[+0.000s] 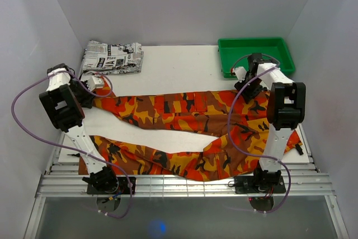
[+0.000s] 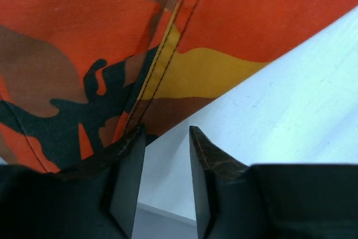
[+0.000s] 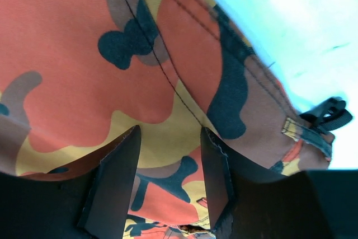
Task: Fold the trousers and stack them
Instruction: Flatten the trousers out
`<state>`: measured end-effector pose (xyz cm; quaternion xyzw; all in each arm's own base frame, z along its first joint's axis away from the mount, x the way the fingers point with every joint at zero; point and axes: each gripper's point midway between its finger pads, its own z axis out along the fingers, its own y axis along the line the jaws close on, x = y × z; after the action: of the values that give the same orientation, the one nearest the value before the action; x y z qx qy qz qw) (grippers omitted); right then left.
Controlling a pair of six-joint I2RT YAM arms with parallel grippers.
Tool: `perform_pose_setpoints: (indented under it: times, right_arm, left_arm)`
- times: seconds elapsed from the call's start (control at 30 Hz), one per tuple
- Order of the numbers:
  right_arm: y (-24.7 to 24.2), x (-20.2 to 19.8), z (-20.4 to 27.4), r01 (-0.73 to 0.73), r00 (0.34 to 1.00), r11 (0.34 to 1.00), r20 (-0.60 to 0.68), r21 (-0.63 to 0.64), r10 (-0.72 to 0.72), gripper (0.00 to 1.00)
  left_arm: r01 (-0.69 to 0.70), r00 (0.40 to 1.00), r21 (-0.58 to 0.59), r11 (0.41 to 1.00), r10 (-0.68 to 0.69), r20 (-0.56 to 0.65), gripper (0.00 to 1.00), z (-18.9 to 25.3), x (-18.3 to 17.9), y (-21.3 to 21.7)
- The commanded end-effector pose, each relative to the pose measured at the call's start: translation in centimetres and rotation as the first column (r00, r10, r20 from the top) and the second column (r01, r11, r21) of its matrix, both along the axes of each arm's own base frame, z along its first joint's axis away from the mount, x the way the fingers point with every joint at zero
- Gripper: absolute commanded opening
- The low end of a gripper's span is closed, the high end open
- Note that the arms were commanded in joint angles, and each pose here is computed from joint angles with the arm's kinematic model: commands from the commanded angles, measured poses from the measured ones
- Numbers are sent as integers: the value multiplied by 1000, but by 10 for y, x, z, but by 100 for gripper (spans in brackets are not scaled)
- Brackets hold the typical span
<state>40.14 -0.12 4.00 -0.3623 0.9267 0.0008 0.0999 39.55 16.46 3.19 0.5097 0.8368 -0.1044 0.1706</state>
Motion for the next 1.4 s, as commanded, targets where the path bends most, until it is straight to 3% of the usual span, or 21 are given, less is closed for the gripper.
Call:
perform_pose_setpoints:
  times: [0.0, 0.1, 0.13, 0.17, 0.43, 0.47, 0.53, 0.57, 0.6, 0.73, 0.8, 0.93, 1.07, 1.13, 1.17, 1.23, 1.37]
  right_arm:
    - [-10, 0, -7, 6, 1000, 999, 1, -51, -6, 53]
    - [-17, -5, -14, 19, 1000, 996, -22, -88, -21, 52]
    - [-19, -7, -18, 24, 999, 995, -29, -95, -26, 52]
    - [-21, -9, -20, 28, 999, 995, -35, -98, -32, 52]
    - [-18, -7, -17, 44, 999, 996, -19, -74, -46, 50]
    - [-18, -7, -17, 46, 999, 997, -18, -66, -47, 50]
    - [-16, -6, -15, 47, 999, 997, -17, -61, -48, 51]
    - [-16, -6, -15, 49, 998, 997, -22, -58, -51, 52]
    - [-16, -7, -15, 49, 998, 997, -27, -58, -51, 53]
    - [-14, -5, -12, 47, 999, 998, -18, -52, -48, 63]
    - [-14, -6, -11, 45, 999, 998, -20, -48, -46, 68]
    - [-16, -5, -13, 37, 999, 998, -31, -56, -39, 72]
    - [-16, -7, -18, 28, 998, 998, -52, -64, -31, 87]
    - [-17, -8, -20, 26, 998, 997, -60, -68, -30, 88]
    - [-17, -10, -21, 26, 997, 997, -69, -68, -30, 94]
    - [-18, -11, -23, 25, 996, 997, -79, -70, -31, 92]
    - [-20, -15, -27, 28, 995, 996, -94, -84, -36, 91]
  left_arm:
    - [60, 995, 30, 998, -62, 84, 44, 13, 11, 5]
    - [82, 992, 29, 996, -84, 97, 23, 24, 1, -2]
    - [85, 991, 27, 996, -87, 106, 8, 28, -1, -3]
    - [79, 991, 24, 997, -82, 107, 3, 30, -5, -5]
    - [-13, 960, 14, 1000, 8, 278, 0, 93, -13, -3]
    - [-23, 946, 38, 999, 10, 323, 5, 103, -9, 0]
    - [-28, 945, 47, 999, 12, 326, 48, 98, -11, 2]
    - [-25, 942, 46, 999, 8, 335, 81, 95, -7, 2]
    - [-22, 942, 37, 999, 8, 335, 98, 93, -5, 2]
    - [11, 940, 9, 1000, -13, 341, 98, 88, 20, 8]
    - [24, 958, -40, 999, -11, 286, 98, 69, 23, 7]
    - [44, 960, -51, 998, -28, 277, 98, 54, 38, 13]
    - [50, 970, -38, 998, -40, 238, 93, 30, 43, 20]
    - [46, 977, -38, 998, -37, 211, 91, 16, 42, 23]
    - [46, 979, -36, 998, -38, 199, 89, 12, 41, 23]
    - [49, 983, -40, 998, -41, 178, 86, 3, 38, 22]
    - [64, 985, -48, 997, -55, 166, 61, 2, 28, 14]
